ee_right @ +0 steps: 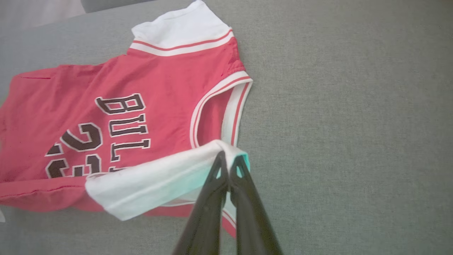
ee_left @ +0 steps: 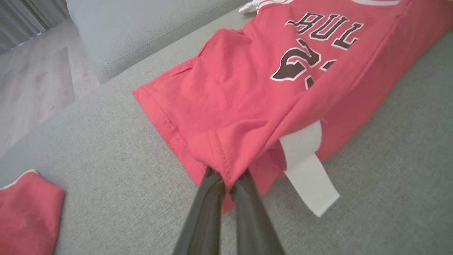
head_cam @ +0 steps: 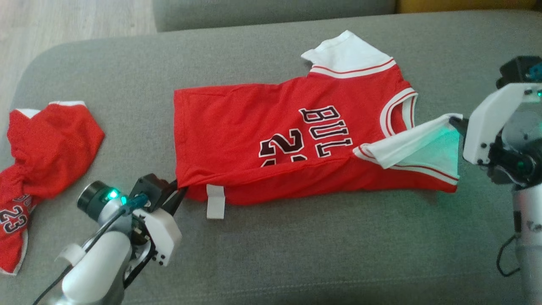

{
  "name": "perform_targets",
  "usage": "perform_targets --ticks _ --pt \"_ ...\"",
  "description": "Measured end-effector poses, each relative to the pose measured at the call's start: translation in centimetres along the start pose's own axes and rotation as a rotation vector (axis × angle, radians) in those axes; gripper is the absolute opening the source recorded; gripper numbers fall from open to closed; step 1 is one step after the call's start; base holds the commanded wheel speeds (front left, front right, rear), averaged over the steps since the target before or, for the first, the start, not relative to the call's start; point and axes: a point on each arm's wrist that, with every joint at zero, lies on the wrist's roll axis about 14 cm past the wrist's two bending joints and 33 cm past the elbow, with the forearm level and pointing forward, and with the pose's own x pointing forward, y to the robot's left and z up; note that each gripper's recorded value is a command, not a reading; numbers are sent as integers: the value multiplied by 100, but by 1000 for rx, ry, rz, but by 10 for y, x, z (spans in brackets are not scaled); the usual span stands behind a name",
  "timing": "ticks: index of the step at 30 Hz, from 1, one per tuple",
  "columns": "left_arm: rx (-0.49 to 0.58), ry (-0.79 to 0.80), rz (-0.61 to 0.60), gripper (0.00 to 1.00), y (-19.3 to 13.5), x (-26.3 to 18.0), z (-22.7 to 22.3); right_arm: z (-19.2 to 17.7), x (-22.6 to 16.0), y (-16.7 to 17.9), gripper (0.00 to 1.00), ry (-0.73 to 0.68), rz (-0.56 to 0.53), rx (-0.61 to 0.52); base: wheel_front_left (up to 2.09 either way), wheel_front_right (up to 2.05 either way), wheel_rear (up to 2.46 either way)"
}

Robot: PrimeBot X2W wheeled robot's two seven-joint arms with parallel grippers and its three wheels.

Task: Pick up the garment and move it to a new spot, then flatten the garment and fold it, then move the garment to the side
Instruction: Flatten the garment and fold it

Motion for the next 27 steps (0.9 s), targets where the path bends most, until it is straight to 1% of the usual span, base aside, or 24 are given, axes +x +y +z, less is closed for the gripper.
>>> perform_targets --ticks 9,18,19,20,21,22,23,27 --pt "-13 47 -24 0 1 10 -15 3 28 -2 0 28 -28 -44 0 0 0" --pt "-14 75 -23 0 11 23 -18 11 46 2 0 -9 -29 -69 0 0 0" --pt "-17 77 -21 11 12 25 -18 11 48 4 0 -13 -27 -73 0 0 0" --pt "-20 78 -21 48 12 26 -18 13 50 7 0 -24 -22 -75 0 0 0" --pt "-26 79 -19 100 12 28 -18 14 52 8 0 -35 -19 -80 0 0 0" --pt "-30 78 -10 100 13 29 -18 16 53 10 32 -52 -17 -84 0 0 0" --pt "-30 77 -6 100 14 30 -18 20 53 10 100 -76 -18 -90 0 0 0" --pt "-44 40 25 100 17 32 -9 38 49 9 100 -193 -26 -96 0 0 0"
